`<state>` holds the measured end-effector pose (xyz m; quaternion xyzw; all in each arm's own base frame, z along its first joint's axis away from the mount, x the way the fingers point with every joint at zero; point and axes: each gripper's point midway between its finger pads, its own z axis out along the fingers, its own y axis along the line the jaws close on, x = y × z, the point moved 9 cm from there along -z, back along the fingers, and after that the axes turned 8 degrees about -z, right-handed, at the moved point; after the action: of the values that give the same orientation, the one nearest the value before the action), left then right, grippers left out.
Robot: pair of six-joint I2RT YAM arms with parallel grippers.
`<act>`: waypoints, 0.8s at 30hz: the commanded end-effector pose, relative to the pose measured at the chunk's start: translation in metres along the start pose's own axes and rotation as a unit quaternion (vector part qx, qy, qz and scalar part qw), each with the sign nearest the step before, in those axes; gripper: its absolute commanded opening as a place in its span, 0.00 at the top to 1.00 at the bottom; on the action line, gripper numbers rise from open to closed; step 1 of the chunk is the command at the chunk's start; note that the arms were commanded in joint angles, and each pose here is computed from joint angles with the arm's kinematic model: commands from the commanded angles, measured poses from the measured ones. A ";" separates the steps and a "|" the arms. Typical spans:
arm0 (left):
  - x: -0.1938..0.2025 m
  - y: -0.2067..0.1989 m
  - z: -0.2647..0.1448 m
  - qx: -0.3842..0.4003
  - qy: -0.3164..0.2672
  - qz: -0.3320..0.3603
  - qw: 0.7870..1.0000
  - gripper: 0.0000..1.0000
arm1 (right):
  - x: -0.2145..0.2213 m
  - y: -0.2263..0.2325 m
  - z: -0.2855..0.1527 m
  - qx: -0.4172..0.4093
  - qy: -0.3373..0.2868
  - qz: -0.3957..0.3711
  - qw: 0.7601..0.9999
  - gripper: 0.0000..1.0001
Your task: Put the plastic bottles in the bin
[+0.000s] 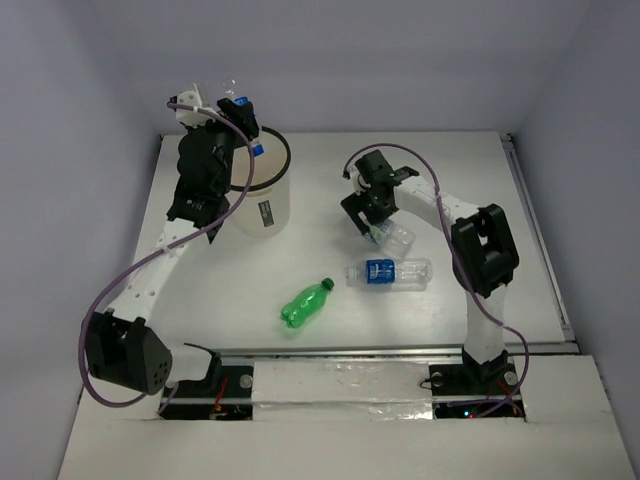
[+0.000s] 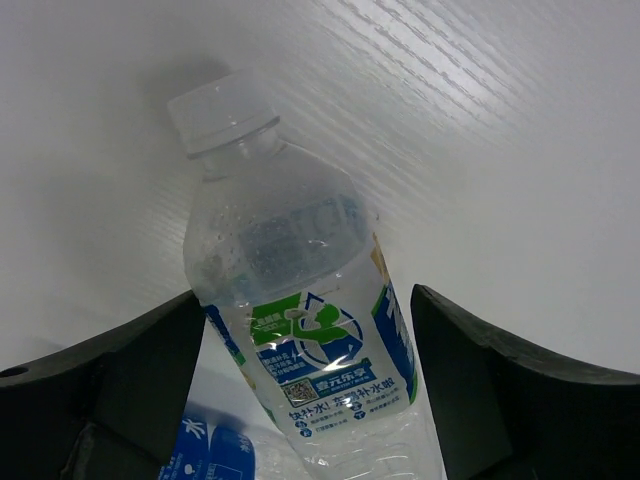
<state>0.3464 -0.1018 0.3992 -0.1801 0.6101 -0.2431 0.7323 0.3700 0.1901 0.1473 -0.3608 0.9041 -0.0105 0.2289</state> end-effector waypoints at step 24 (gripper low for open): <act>0.034 0.048 0.040 -0.065 -0.067 0.192 0.977 0.67 | -0.055 -0.059 -0.110 0.189 -0.187 0.100 0.959 0.37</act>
<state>0.3986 -0.0887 0.3348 -0.1162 0.6359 -0.0540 0.7611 0.3900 0.1652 0.2122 -0.2754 0.8917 -0.1025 0.3444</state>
